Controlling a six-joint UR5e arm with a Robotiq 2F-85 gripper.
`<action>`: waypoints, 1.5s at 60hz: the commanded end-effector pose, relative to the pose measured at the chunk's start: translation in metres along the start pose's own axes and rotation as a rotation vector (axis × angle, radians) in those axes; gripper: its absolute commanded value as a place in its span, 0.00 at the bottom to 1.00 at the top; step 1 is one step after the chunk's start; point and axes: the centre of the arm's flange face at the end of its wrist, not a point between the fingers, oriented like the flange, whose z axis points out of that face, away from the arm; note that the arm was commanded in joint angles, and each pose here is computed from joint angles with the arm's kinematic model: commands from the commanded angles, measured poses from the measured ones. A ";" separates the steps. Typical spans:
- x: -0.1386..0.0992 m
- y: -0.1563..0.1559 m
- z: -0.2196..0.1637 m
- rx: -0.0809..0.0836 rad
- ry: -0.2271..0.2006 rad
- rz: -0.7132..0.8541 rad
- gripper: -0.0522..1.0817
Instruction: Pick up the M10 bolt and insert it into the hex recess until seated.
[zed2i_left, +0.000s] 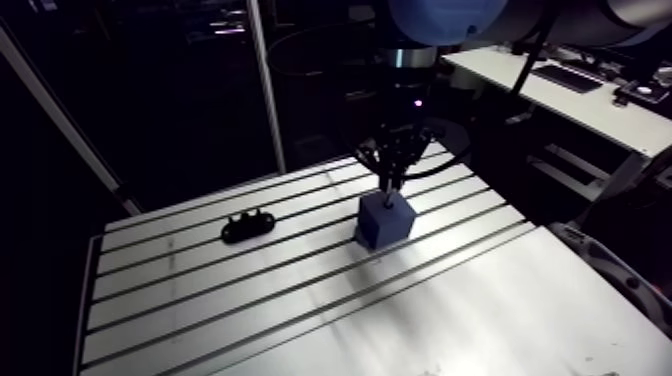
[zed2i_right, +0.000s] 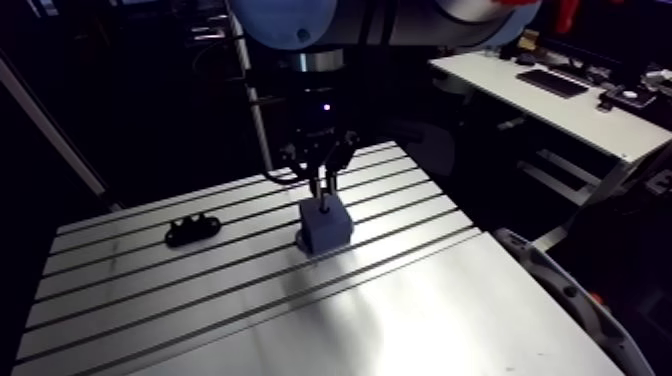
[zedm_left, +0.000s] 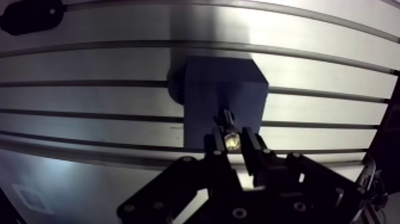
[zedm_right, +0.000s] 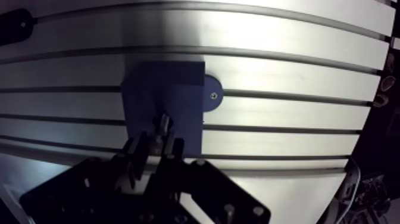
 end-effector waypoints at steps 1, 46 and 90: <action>-0.001 0.000 0.001 0.001 -0.002 -0.001 0.79; -0.001 -0.001 0.003 0.001 -0.006 0.000 0.79; 0.000 0.001 0.006 0.005 -0.010 0.002 0.79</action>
